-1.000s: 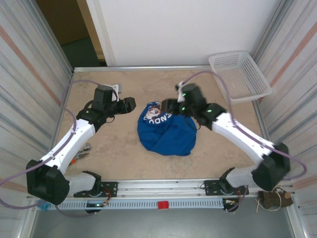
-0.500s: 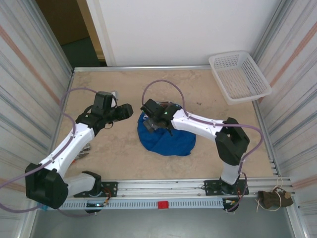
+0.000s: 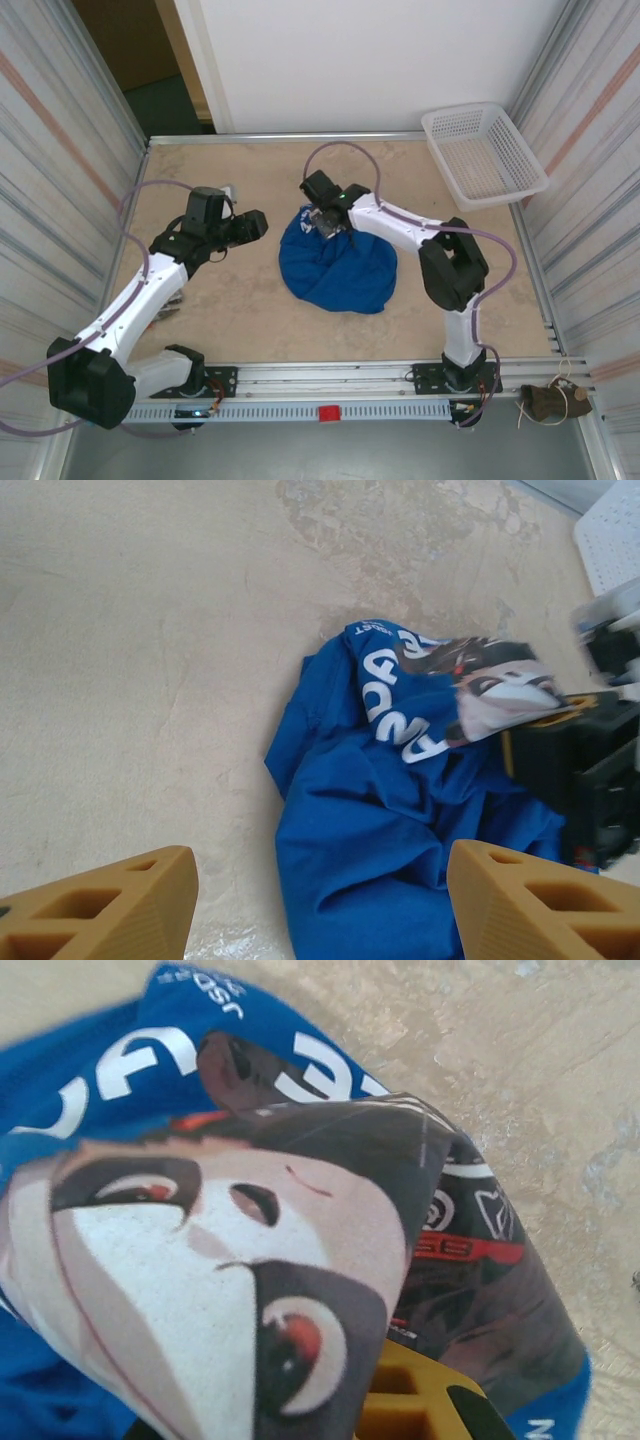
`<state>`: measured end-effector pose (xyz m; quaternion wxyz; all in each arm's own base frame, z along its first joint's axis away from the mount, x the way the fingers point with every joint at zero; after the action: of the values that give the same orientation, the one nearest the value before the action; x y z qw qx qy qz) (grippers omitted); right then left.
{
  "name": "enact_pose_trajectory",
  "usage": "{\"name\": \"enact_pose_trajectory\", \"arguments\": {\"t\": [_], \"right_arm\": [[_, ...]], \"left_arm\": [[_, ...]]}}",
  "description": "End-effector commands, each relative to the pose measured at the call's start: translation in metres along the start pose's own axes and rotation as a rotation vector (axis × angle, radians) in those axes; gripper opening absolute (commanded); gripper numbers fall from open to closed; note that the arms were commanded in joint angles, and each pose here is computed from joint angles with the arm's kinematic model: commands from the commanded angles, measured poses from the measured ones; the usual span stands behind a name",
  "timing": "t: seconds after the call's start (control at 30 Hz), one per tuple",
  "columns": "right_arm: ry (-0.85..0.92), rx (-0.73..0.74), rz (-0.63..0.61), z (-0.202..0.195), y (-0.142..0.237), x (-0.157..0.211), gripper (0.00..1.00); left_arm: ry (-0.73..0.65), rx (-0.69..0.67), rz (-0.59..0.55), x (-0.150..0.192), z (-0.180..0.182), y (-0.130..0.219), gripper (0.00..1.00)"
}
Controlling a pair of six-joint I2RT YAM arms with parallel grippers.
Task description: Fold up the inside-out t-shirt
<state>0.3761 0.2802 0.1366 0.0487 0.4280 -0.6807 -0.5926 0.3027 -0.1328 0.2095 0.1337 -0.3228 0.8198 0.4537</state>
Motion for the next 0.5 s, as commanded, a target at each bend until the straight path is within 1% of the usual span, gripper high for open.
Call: {"name": "enact_pose_trajectory", "arguments": {"t": [0.0, 0.03, 0.13, 0.2, 0.33, 0.47], "right_arm": [[-0.188, -0.231, -0.220, -0.028, 0.103, -0.037, 0.00], [-0.259, -0.329, -0.271, -0.035, 0.124, -0.041, 0.00], [-0.428, -0.560, -0.394, -0.057, 0.169, -0.044, 0.00], [-0.503, -0.654, -0.448, -0.068, 0.188, -0.043, 0.00], [-0.581, -0.761, -0.525, -0.076, 0.213, -0.039, 0.00], [-0.615, -0.819, -0.558, -0.076, 0.223, -0.039, 0.00]], "left_arm": [[-0.021, 0.093, -0.010, -0.002, -0.017, 0.007, 0.67], [-0.032, 0.122, -0.012, -0.001, -0.025, 0.007, 0.68], [-0.087, 0.209, -0.023, 0.001, -0.053, 0.007, 0.68], [-0.130, 0.254, -0.033, 0.003, -0.073, 0.007, 0.70], [-0.225, 0.320, -0.064, 0.007, -0.112, 0.005, 0.70], [-0.293, 0.342, -0.099, 0.007, -0.140, -0.005, 0.70]]}}
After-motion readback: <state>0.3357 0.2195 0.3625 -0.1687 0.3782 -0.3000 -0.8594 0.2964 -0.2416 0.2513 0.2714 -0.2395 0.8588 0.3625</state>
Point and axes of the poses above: each hand's point on the last joint's axis, 136 mm out from that joint toward the fingers, its own y axis back along the fingers, its own z axis along the line the jaws close on, x = y × z, the point moved 2 cm from there along y, back along the fingers, and after that the axes turned 9 degrees about y, right-handed, at the moved point
